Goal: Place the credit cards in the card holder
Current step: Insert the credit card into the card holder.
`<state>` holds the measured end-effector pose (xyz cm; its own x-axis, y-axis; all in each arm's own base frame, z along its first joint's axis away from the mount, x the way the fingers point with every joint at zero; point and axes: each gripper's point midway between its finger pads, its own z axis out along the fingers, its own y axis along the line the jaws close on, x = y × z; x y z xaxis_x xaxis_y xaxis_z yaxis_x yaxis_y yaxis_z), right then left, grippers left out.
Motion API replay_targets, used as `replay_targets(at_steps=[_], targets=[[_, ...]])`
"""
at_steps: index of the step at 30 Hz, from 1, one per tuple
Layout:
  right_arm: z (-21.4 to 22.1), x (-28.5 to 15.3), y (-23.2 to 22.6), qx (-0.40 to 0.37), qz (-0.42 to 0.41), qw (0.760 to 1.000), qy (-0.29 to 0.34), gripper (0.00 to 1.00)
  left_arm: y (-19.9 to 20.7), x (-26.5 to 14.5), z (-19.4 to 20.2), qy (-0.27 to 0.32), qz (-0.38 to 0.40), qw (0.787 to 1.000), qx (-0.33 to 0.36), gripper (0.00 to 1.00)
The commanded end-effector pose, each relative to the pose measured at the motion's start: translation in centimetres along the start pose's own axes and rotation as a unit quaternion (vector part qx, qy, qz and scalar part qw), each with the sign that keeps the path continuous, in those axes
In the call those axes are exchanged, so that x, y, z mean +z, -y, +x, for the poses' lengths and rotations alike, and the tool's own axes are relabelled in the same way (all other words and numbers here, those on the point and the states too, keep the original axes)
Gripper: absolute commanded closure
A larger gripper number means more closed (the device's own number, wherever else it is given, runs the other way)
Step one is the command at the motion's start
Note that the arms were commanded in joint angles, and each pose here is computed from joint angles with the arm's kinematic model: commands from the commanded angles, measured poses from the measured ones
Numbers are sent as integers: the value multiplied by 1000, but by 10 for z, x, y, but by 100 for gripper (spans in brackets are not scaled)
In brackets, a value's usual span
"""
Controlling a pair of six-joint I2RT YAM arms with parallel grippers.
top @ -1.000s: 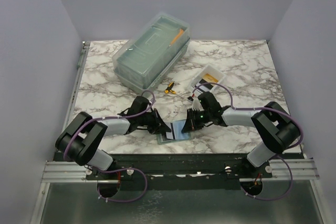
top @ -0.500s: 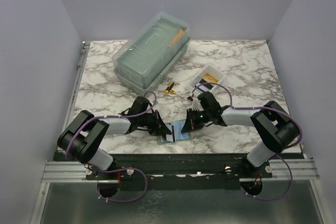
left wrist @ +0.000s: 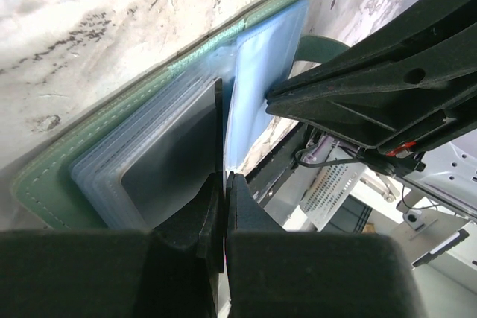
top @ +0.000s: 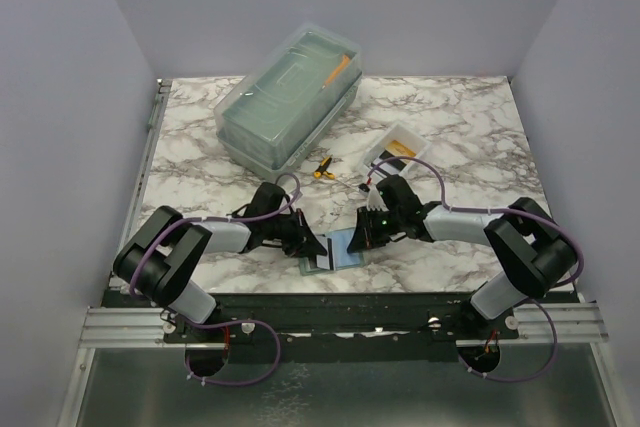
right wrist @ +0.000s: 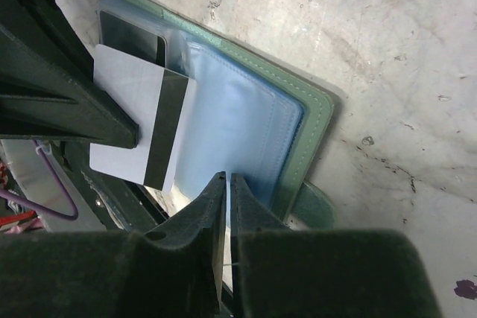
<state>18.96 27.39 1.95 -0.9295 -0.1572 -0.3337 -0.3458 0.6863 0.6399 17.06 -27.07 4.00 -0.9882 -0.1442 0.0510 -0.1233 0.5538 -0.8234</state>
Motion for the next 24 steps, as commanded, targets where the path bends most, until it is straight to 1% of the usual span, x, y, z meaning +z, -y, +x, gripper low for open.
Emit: replay_targets(at_steps=[1,12,24], targets=[[16,-2,35,9,84,996,-17,89,8,-1,-11,15,14,1000,16,100],[16,1,36,10,82,996,-20,89,12,3,-15,10,25,1000,14,100],[20,6,37,12,76,997,-29,89,4,6,-19,22,13,998,54,100]])
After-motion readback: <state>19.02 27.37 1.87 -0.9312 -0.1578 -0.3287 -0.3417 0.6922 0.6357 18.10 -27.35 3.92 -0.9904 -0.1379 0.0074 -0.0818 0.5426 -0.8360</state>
